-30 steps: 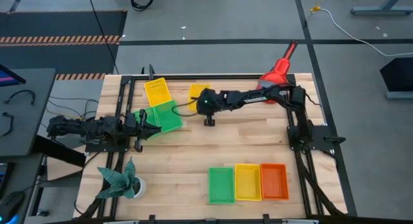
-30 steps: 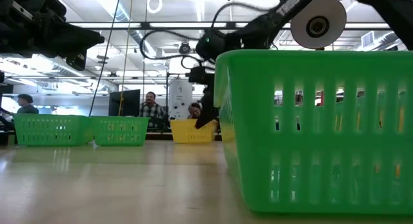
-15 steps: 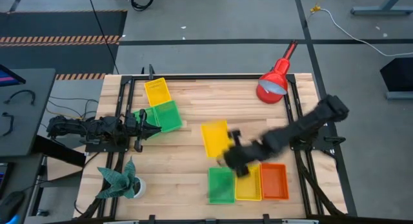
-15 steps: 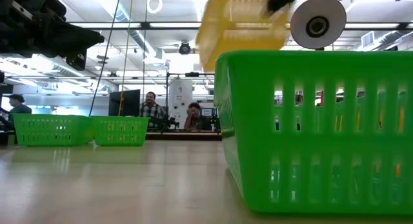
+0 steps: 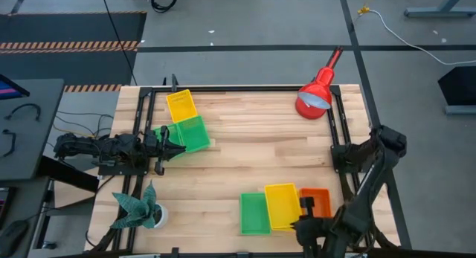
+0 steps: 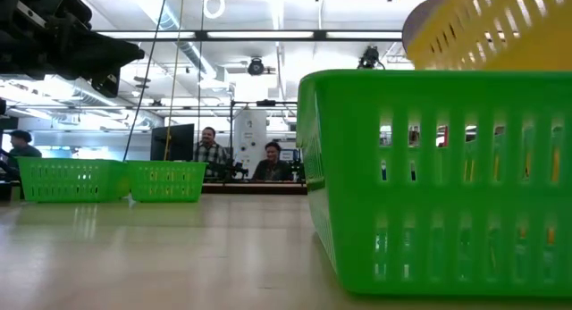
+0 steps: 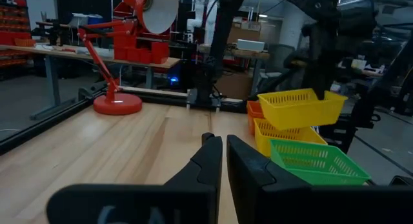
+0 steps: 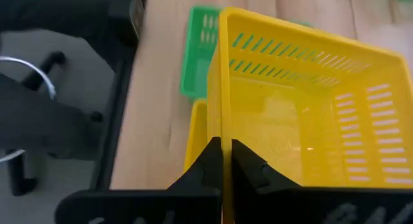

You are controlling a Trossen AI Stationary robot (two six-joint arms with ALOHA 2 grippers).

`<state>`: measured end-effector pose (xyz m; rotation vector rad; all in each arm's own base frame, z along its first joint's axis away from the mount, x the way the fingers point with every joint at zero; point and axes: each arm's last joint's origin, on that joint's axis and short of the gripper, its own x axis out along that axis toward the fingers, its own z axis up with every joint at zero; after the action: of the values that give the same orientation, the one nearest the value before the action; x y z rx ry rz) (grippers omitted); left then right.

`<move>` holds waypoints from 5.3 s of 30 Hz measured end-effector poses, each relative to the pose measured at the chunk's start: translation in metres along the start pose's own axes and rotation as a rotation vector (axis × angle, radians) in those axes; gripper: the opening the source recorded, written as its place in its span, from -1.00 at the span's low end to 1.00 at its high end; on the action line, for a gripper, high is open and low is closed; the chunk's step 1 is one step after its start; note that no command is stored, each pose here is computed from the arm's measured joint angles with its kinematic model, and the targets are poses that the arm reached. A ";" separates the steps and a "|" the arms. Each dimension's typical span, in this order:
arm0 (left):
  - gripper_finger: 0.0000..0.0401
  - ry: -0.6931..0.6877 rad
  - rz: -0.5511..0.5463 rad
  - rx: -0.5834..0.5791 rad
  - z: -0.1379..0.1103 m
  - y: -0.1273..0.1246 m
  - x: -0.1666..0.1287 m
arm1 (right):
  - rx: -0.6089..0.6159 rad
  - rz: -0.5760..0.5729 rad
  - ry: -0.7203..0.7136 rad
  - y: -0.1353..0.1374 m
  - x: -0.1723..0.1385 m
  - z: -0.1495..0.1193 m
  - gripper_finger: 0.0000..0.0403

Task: Stack baskets by color
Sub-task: Stack the top center yellow basket on the bottom right yellow basket, then stack the top yellow basket on the bottom yellow basket

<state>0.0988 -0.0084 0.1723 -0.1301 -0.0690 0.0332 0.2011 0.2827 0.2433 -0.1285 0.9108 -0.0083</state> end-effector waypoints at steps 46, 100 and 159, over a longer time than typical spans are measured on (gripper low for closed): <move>-0.83 -0.002 0.000 0.049 0.000 0.000 0.000 | 0.001 0.022 -0.282 -0.084 0.138 0.041 -0.83; -0.05 1.042 1.151 -0.613 0.073 0.209 0.140 | -0.112 -0.243 -0.397 -0.112 0.080 0.000 -0.96; -0.95 0.613 0.526 -0.661 0.167 -0.101 0.302 | -0.117 -0.047 -0.730 -0.040 -0.080 -0.101 -0.97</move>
<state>0.3912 -0.0758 0.3710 -0.8103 0.5751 0.4949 0.0741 0.2373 0.2493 -0.2423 0.1782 0.0456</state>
